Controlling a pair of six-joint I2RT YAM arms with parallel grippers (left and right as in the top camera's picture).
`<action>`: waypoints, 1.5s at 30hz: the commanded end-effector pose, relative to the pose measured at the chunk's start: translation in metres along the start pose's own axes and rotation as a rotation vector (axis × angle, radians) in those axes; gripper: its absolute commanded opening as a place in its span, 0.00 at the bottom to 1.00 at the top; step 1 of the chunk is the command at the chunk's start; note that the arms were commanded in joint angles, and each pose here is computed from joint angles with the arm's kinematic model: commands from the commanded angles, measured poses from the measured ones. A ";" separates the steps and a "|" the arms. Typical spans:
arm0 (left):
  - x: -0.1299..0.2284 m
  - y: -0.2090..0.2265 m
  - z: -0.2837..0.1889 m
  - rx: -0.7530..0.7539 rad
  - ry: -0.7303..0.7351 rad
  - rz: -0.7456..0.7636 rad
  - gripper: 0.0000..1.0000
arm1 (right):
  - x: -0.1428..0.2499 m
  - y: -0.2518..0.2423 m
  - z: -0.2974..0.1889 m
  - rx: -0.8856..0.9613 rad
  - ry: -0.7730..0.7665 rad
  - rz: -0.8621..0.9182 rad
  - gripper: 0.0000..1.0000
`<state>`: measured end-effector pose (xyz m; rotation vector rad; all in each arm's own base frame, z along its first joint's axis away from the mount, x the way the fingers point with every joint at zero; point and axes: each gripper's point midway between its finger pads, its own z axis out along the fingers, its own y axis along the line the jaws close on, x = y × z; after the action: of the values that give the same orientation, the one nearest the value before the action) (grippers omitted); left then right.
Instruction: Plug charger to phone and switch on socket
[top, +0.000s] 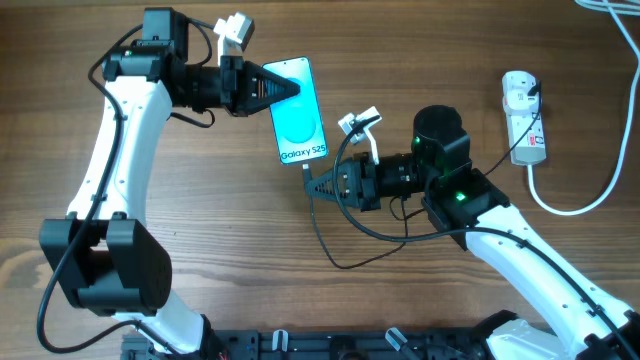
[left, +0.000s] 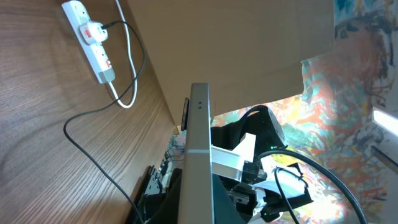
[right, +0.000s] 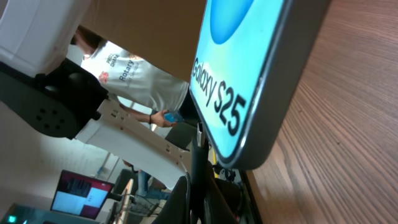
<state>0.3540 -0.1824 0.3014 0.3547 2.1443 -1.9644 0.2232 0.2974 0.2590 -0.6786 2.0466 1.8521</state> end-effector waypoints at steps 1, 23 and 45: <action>0.000 -0.005 -0.001 0.031 -0.003 -0.008 0.04 | -0.002 0.002 -0.001 0.009 -0.015 -0.021 0.04; 0.003 -0.005 0.002 0.025 0.006 0.010 0.04 | -0.006 0.002 -0.001 0.014 -0.029 -0.019 0.04; 0.002 -0.014 0.001 0.079 0.001 0.032 0.04 | -0.014 -0.006 -0.009 0.042 -0.068 0.013 0.04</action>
<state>0.3508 -0.1827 0.3032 0.3751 2.1211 -1.9747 0.2289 0.2946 0.2602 -0.6385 2.0541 1.8503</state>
